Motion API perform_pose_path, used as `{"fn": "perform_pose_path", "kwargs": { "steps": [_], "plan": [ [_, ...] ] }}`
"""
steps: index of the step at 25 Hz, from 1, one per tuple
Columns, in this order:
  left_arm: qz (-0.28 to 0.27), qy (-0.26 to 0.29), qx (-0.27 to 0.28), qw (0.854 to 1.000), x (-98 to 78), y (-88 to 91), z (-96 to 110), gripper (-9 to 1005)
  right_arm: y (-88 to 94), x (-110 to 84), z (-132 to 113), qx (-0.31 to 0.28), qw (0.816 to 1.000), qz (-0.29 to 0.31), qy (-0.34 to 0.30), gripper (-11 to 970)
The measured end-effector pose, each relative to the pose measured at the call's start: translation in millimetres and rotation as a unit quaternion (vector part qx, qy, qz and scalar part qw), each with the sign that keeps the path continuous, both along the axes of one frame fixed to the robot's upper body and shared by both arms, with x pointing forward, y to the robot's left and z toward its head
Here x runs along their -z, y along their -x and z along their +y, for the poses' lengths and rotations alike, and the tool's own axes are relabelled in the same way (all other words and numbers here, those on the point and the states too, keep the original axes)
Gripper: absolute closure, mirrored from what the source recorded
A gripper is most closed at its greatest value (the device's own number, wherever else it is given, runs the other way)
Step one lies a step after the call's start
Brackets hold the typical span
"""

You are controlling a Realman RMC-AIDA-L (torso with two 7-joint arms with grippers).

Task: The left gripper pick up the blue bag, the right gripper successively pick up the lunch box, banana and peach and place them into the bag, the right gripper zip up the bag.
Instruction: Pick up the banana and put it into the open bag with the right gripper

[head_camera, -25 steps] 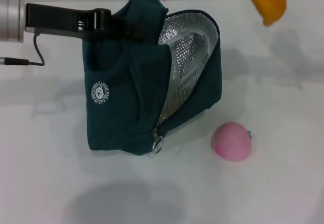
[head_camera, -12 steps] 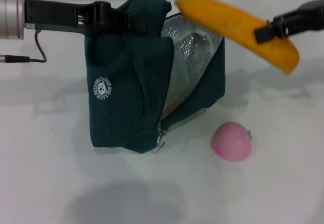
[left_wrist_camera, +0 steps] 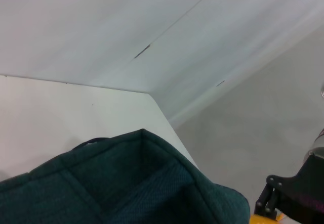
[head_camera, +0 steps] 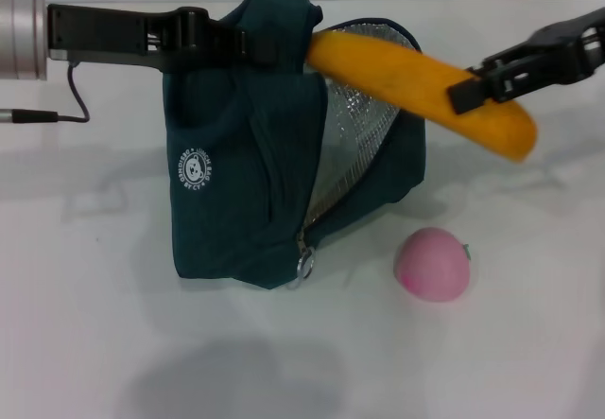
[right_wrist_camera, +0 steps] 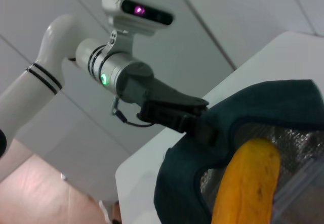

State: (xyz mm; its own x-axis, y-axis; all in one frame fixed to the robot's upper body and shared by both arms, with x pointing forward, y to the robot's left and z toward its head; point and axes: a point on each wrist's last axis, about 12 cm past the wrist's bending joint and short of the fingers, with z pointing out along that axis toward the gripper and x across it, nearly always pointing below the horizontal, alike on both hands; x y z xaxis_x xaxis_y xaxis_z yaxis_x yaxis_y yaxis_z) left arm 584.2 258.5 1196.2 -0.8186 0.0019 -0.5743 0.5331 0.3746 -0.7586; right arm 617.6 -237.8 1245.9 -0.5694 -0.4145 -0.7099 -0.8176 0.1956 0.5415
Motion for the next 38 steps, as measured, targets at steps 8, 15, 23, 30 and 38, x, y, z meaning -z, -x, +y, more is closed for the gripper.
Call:
{"fn": "perform_pose_path", "kwargs": {
  "steps": [8,15,23,30,38],
  "plan": [
    [-0.005,0.002,0.008,1.000,-1.2,-0.1,-3,955,-4.2,3.5,34,-0.030,0.999,-0.003,0.038,479],
    [-0.009,0.008,0.010,1.000,-1.5,1.2,-3,954,-9.2,2.0,46,-0.029,0.998,-0.017,0.047,462],
    [-0.006,0.014,0.017,1.000,2.9,2.6,-5,954,-12.4,0.2,70,-0.041,0.997,-0.034,0.052,442],
    [-0.005,0.016,0.021,1.000,3.4,3.8,-5,954,-17.5,1.0,83,-0.033,0.996,-0.037,0.077,424],
    [-0.002,0.017,0.021,1.000,5.1,4.2,-4,954,-16.3,-5.1,85,-0.037,0.995,-0.051,0.071,404]
  ]
}}
